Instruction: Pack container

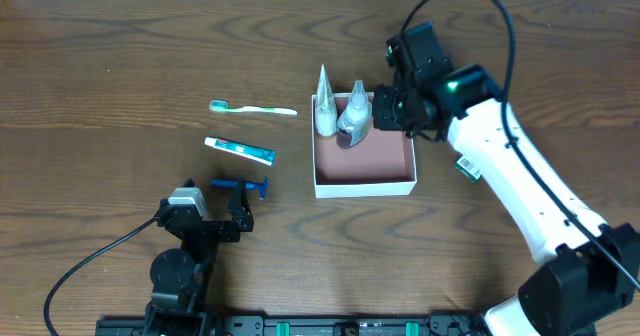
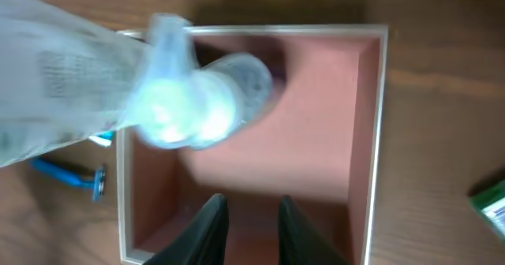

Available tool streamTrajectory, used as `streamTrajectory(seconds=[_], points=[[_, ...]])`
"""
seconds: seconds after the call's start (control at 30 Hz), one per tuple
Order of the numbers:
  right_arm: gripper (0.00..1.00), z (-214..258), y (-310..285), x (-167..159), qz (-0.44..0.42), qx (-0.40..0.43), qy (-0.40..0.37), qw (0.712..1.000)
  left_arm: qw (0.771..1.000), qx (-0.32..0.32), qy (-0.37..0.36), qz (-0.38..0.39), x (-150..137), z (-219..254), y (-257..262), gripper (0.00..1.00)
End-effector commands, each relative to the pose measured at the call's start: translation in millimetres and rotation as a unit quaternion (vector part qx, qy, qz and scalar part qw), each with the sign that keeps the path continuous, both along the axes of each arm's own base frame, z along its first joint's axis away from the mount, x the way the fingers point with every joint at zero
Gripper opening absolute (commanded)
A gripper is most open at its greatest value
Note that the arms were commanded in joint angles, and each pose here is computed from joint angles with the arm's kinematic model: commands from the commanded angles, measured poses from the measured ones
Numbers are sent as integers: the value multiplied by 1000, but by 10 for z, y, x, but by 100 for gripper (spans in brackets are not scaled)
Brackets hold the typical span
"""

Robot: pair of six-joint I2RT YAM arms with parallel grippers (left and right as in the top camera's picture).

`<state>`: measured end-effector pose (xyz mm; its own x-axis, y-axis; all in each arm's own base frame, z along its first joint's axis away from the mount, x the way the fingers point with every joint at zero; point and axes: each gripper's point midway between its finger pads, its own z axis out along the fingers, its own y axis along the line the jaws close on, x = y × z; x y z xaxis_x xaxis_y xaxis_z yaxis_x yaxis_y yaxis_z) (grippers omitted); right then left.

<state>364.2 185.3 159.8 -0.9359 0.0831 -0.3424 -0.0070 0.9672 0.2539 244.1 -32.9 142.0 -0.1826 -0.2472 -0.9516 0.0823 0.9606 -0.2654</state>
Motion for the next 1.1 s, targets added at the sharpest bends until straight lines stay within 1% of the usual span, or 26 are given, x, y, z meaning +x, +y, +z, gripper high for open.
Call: streamTrajectory(seconds=[0.0,0.17,0.4,0.7,0.83,1.07], points=[[22,-301,-37,-50,-60,7,29,998,1000,13,26,11,-10,-178,43,98],[22,-563,-3,18,-84,31,13,996,1000,13,26,11,-10,-178,43,98],[23,-736,49,162,-105,61,-23,992,1000,13,26,11,-10,-178,43,98],[24,-937,68,333,-111,56,-43,991,1000,13,26,11,-10,-178,43,98],[24,-959,113,378,-105,64,-48,991,1000,13,26,11,-10,-178,43,98],[26,-851,188,507,-66,68,-89,991,1000,13,26,11,-10,-178,43,98]])
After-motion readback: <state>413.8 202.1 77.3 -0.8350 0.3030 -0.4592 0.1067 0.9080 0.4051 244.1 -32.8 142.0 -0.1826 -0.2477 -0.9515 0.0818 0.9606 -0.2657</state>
